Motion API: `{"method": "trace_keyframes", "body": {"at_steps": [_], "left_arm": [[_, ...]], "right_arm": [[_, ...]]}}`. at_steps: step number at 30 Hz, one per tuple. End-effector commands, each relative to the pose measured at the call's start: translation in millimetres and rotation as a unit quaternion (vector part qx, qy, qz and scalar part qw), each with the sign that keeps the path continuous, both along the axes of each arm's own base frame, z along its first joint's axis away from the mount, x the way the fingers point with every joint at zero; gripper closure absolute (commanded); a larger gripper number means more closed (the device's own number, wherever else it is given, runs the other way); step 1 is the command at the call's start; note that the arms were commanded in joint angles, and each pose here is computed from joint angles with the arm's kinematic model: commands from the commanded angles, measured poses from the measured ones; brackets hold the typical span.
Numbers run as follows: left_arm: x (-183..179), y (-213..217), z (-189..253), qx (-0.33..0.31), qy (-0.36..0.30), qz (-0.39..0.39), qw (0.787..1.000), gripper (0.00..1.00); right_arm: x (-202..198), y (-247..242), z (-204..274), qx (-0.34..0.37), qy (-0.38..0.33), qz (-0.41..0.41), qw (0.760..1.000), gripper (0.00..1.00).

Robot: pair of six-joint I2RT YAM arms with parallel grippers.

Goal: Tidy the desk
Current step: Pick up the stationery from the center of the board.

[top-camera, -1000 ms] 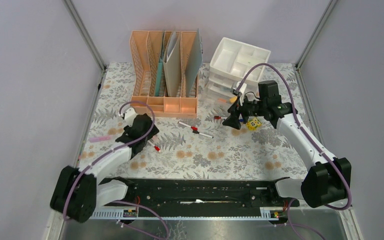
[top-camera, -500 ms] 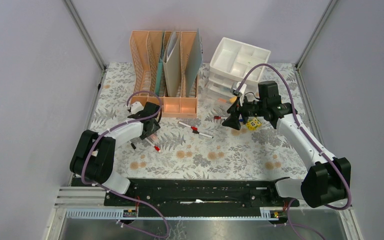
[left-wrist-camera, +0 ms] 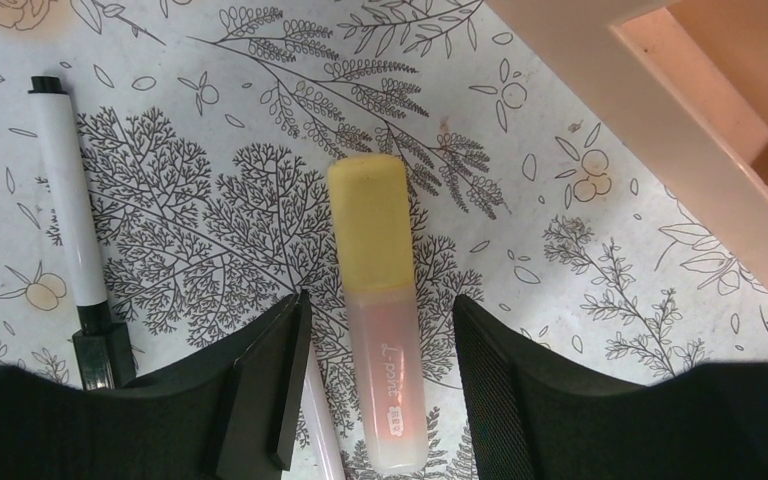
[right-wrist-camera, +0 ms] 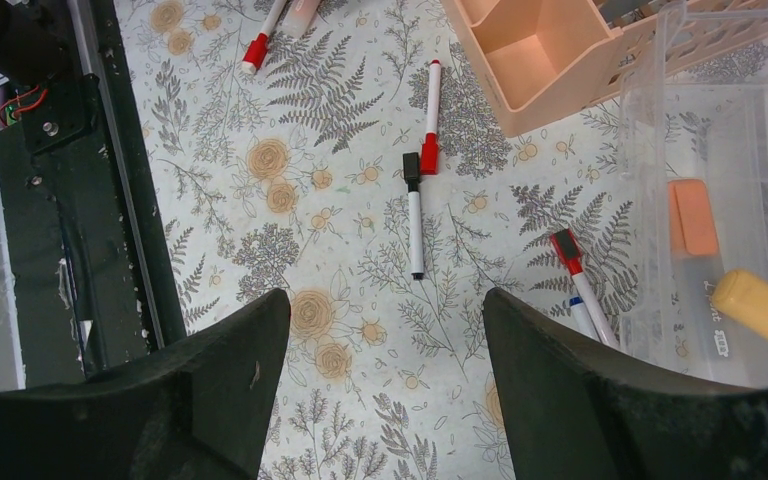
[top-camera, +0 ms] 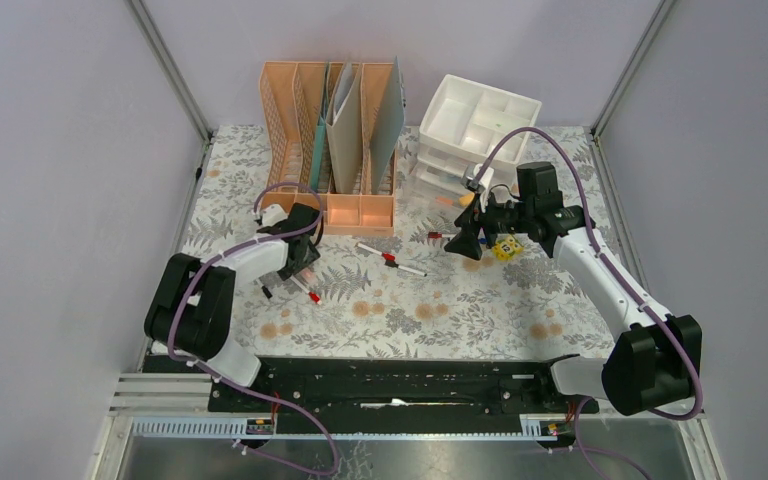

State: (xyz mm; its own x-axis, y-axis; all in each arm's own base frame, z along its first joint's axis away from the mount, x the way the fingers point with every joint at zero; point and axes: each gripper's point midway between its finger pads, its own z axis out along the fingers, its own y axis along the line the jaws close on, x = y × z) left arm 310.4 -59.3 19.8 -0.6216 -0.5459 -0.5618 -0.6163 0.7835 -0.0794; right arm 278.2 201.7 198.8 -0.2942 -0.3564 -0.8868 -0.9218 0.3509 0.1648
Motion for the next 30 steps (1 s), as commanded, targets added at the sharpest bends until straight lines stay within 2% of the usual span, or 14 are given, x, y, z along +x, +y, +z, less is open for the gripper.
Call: {"method": "trace_keyframes", "body": {"at_steps": [1, 10, 15, 24, 30], "left_arm": [[19, 0, 12, 0.000, -0.024, 0.006, 1.000, 0.41], [22, 1, 2, 0.001, -0.011, 0.008, 1.000, 0.42], [19, 0, -2, -0.002, -0.004, 0.008, 1.000, 0.51], [18, -4, 2, -0.020, -0.017, 0.001, 1.000, 0.92], [18, -17, 18, -0.059, -0.045, -0.021, 0.997, 0.97]], "right_arm": [[0, 1, 11, 0.015, -0.020, 0.007, 1.000, 0.23], [0, 0, 12, 0.016, -0.020, 0.007, 1.000, 0.22], [0, 0, 12, 0.017, -0.020, 0.007, 1.000, 0.22], [0, 0, 11, 0.017, -0.020, 0.007, 1.000, 0.22], [-4, 3, 9, 0.025, -0.009, 0.017, 0.999, 0.22]]}}
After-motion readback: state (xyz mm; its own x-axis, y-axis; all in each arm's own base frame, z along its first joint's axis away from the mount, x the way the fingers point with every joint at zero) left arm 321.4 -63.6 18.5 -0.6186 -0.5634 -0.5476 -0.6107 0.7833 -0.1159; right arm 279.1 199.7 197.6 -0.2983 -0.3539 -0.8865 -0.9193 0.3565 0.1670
